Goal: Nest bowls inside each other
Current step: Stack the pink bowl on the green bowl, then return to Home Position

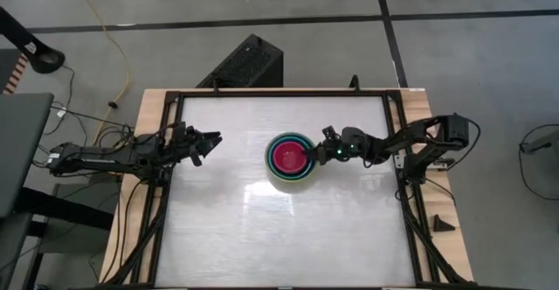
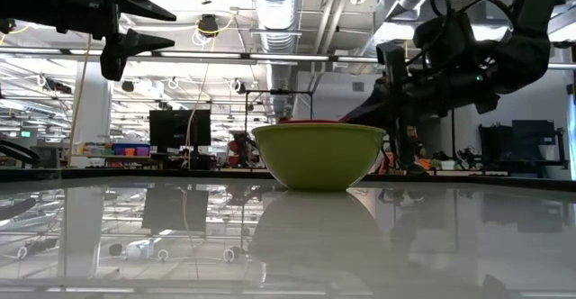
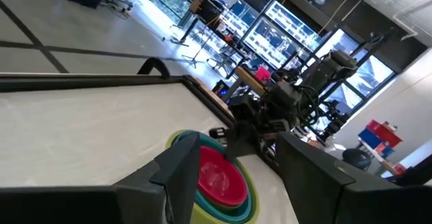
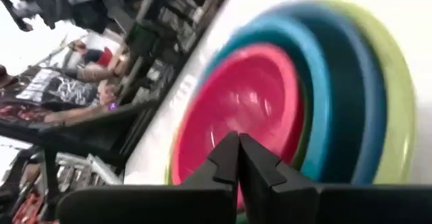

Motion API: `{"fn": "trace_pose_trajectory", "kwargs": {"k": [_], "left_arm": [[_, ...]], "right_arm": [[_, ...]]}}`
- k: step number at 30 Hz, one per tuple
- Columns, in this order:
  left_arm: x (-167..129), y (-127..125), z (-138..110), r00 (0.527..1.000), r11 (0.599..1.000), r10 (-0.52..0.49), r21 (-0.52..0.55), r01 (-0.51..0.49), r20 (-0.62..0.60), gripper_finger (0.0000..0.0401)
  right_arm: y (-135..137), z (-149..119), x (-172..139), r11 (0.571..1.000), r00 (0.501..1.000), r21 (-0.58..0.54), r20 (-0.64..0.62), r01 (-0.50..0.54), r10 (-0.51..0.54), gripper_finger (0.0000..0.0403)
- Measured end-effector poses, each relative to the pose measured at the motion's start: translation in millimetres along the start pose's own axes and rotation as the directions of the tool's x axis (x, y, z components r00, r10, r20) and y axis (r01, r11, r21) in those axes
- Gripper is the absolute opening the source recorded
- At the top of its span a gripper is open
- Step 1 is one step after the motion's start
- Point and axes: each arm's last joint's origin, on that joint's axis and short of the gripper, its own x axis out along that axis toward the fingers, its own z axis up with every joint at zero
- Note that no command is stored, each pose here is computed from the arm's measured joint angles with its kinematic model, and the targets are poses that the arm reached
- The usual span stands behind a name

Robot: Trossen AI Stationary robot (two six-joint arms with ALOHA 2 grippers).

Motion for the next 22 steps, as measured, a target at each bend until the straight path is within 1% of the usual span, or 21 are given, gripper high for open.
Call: {"fn": "trace_pose_trajectory", "kwargs": {"k": [2, 3, 5, 7, 10, 13, 18, 20, 22], "left_arm": [[0.0, 0.0, 0.0, 1.0, 1.0, 0.0, 0.0, 0.0, 0.0, 0.0182], [0.0, -0.1, 0.1, 1.0, 1.0, -0.001, -0.001, 0.001, 0.001, 0.0182], [0.0, -0.4, 0.3, 1.0, 1.0, -0.006, -0.004, 0.006, 0.002, 0.0182], [0.0, -0.7, 0.4, 1.0, 1.0, -0.013, -0.011, 0.013, -0.001, 0.0182], [0.0, -1.2, 0.3, 1.0, 1.0, -0.028, -0.014, 0.028, -0.009, 0.0182], [-0.6, -2.1, 0.8, 0.999, 0.999, -0.037, -0.003, 0.037, -0.005, 0.0182], [-6.1, -2.7, 4.1, 0.999, 0.998, -0.033, 0.054, 0.032, 0.025, 0.0182], [-8.8, -1.0, 4.9, 0.999, 0.997, -0.007, 0.079, 0.004, 0.036, 0.0182], [-10.9, 2.0, 3.1, 1.0, 0.996, 0.017, 0.093, -0.019, 0.026, 0.0182]], "right_arm": [[6.0, 3.7, -0.8, 0.998, 0.998, -0.032, 0.041, -0.047, 0.048, 0.0036], [11.2, 8.0, -2.5, 0.995, 0.993, -0.052, 0.077, -0.085, 0.088, 0.0037], [23.6, 17.3, -8.4, 0.981, 0.974, -0.106, 0.141, -0.165, 0.179, 0.004], [33.4, 20.8, -18.0, 0.961, 0.953, -0.165, 0.172, -0.221, 0.249, 0.0042], [46.5, 16.1, -38.3, 0.928, 0.925, -0.239, 0.182, -0.287, 0.333, 0.0044], [52.7, 3.3, -65.3, 0.899, 0.899, -0.277, 0.185, -0.34, 0.397, 0.0044], [47.5, -20.9, -113.4, 0.889, 0.84, -0.326, 0.335, -0.321, 0.426, 0.0045], [49.6, -23.6, -118.0, 0.9, 0.855, -0.347, 0.348, -0.264, 0.385, 0.0045], [52.1, -24.9, -124.7, 0.897, 0.862, -0.373, 0.344, -0.24, 0.373, 0.0045]]}}
